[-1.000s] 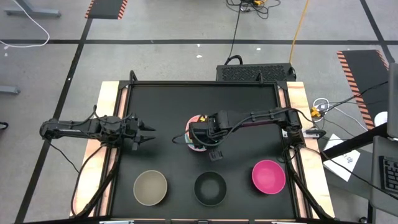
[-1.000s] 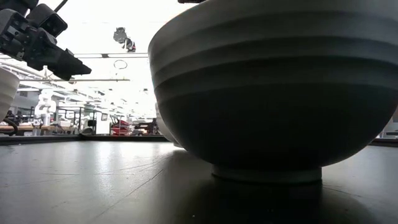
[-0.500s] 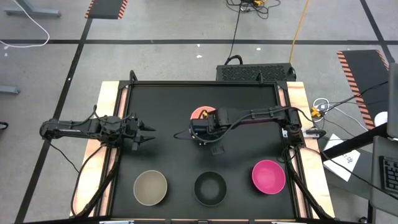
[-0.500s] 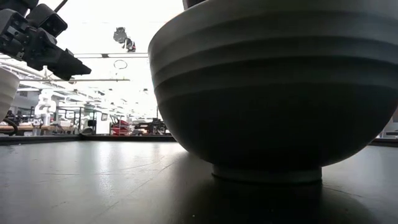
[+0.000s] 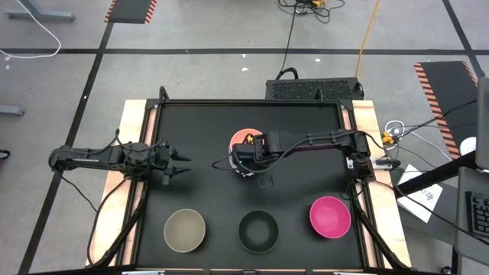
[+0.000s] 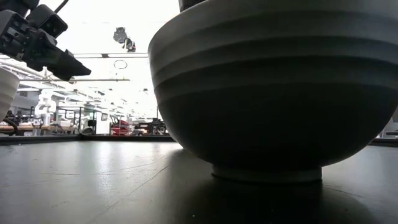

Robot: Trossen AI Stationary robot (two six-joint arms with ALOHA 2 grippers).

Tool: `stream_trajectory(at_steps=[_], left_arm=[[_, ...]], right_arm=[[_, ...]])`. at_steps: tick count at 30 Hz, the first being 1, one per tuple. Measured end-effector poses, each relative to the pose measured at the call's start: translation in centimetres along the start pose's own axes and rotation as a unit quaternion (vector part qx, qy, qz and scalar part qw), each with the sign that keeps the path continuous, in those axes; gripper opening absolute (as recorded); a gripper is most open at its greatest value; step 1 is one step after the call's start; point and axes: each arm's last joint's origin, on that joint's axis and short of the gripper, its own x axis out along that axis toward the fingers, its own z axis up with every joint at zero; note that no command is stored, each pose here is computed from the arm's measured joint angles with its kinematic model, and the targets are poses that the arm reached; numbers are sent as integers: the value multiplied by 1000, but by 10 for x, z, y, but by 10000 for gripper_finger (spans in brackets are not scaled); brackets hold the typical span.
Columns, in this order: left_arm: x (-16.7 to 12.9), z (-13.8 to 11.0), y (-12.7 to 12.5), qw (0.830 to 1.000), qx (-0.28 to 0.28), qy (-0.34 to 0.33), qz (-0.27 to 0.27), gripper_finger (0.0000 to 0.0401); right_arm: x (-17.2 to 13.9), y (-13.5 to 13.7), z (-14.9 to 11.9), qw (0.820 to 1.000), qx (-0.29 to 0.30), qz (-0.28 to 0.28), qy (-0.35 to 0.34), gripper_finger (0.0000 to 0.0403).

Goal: Nest bowls inside each other
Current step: Stack the light orange bowl on top of the blue bowl

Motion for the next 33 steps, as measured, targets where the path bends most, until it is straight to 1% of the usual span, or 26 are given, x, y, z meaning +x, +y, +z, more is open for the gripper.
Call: stream_trajectory(at_steps=[5,8,18,23,33], left_arm=[[1,-1,0,1000,0,6,0,172],[1,-1,0,1000,0,5,0,172],[1,-1,0,1000,1,4,1,172],[1,-1,0,1000,1,4,1,172],[1,-1,0,1000,4,4,1,172]], right_arm=[[0,-1,0,1000,1,0,0,0],[0,0,0,1000,0,12,-4,0],[0,-3,0,1000,-7,14,-6,0],[1,-8,-2,999,-7,47,-10,0],[1,-16,-4,999,2,46,-7,2]])
